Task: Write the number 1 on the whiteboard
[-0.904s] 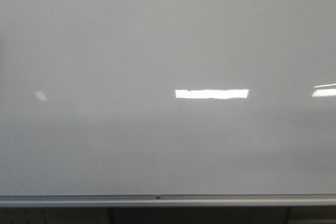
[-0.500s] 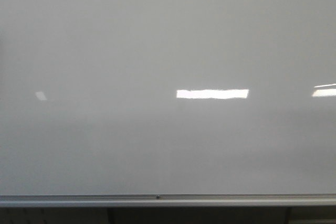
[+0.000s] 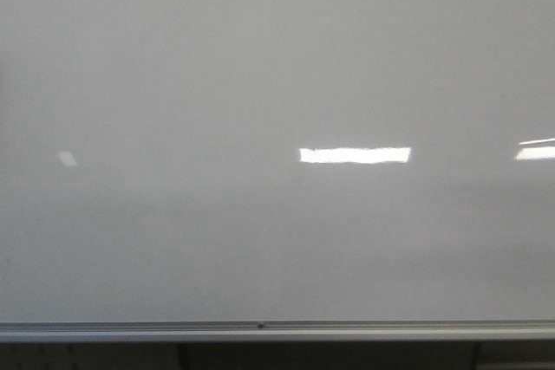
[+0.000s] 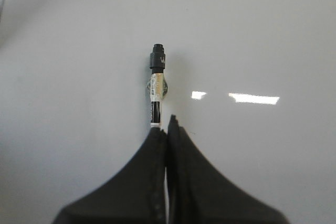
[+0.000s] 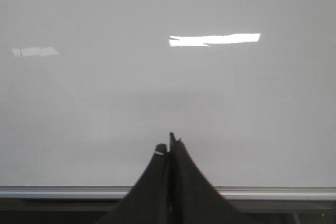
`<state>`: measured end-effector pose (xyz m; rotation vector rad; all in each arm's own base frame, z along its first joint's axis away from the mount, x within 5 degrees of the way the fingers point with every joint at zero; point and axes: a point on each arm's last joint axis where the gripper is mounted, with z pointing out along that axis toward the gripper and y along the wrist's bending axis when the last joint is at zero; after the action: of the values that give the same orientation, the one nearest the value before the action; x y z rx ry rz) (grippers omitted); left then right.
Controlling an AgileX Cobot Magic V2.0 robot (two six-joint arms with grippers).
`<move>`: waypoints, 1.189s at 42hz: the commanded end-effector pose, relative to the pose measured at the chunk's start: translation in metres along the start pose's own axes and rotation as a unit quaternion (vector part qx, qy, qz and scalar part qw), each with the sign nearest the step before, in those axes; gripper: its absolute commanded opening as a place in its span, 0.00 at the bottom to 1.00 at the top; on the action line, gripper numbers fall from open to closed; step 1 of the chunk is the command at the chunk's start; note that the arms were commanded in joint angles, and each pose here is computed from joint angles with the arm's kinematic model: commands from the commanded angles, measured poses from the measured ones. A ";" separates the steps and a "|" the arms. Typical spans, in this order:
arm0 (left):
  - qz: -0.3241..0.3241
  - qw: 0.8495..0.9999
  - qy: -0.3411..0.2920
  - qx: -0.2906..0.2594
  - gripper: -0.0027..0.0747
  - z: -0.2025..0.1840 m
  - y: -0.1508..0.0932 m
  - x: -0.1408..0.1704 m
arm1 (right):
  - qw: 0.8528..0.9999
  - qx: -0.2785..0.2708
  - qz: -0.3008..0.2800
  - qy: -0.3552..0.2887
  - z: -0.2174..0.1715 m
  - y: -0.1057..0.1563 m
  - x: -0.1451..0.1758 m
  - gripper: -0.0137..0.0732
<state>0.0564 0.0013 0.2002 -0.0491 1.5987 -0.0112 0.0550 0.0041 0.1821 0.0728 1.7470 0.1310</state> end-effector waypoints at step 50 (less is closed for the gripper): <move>0.035 0.999 0.003 -0.009 0.01 0.013 -0.003 -0.126 | 0.997 -0.022 0.007 -0.076 -0.017 0.023 -0.162 0.09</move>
<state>0.0625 0.0029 0.3096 -0.0071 1.5836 0.0554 0.0547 0.0066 0.3268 0.0523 1.6145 0.1664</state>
